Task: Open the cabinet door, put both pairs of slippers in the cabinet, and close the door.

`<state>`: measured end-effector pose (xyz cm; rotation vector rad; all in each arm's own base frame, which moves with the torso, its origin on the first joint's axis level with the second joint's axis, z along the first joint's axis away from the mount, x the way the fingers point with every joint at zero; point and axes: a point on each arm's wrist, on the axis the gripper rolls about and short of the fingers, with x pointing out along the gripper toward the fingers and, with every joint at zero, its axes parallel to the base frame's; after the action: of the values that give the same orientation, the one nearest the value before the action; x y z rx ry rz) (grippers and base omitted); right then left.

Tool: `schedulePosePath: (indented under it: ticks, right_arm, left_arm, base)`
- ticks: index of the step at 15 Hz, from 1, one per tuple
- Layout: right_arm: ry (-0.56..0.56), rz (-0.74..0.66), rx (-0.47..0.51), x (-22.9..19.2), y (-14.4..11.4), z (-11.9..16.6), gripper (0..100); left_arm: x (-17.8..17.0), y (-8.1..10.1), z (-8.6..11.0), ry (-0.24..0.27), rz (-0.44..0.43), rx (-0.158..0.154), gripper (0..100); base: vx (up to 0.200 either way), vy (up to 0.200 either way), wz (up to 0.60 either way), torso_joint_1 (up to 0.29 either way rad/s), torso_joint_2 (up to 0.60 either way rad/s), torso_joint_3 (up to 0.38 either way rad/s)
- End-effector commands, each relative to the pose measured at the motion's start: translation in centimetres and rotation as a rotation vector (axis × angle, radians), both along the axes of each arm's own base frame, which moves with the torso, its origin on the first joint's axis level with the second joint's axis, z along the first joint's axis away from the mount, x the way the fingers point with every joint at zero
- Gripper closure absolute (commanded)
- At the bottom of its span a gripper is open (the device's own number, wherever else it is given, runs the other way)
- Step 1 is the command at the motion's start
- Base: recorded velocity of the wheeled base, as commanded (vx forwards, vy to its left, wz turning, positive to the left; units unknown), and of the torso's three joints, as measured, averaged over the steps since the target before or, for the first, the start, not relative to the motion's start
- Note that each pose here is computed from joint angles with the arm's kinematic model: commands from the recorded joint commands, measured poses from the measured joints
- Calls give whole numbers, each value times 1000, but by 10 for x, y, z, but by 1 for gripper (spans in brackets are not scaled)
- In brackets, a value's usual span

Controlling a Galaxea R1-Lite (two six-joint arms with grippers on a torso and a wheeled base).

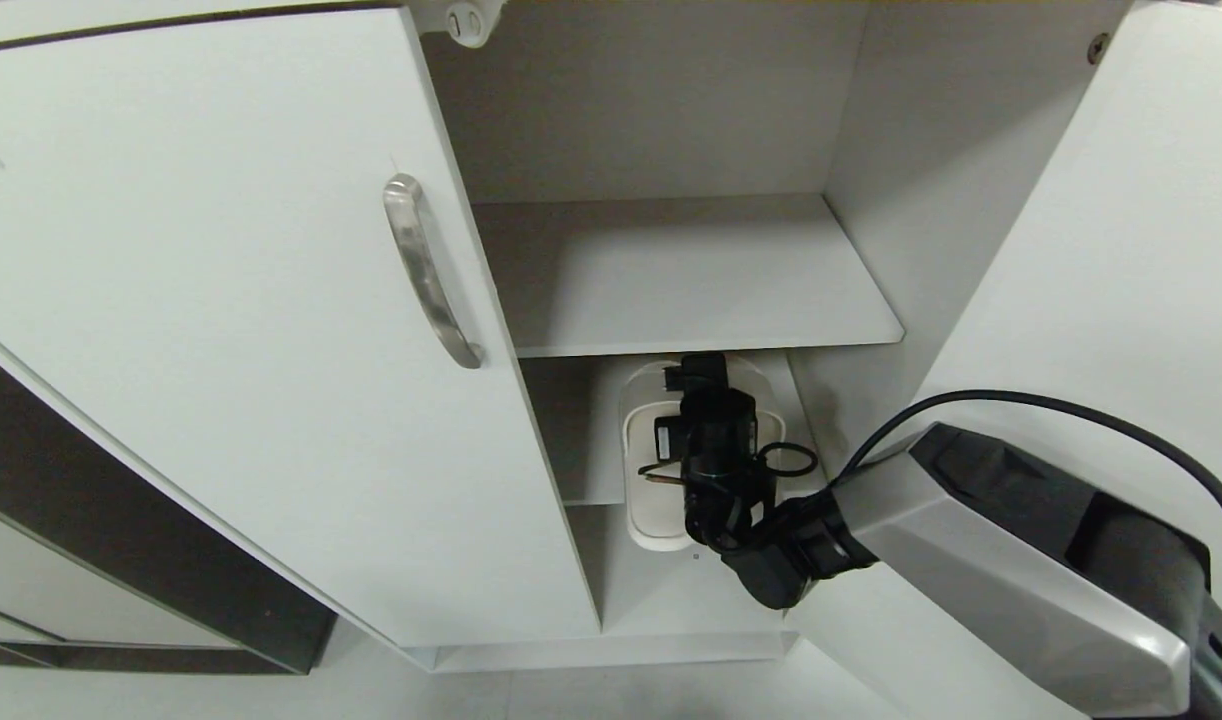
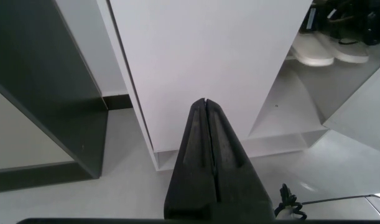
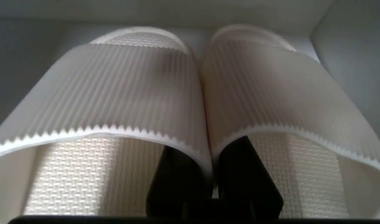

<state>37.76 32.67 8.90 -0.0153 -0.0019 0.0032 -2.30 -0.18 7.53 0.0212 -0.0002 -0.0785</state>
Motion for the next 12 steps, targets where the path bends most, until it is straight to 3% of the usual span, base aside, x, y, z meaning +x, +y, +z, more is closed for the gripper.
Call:
schedulePosePath:
  ticks: [1, 12]
  right_arm:
    - [2, -17, -3, 15, 0, -7, 100]
    - [-19, -49, 4, 41, 0, -4, 100]
  left_arm:
    - [0, 0, 0, 1, 0, 0, 100]
    - [0, 0, 0, 1, 0, -1, 100]
  base:
    - [0, 0, 0, 0, 0, 0]
    - [0, 0, 0, 0, 0, 0]
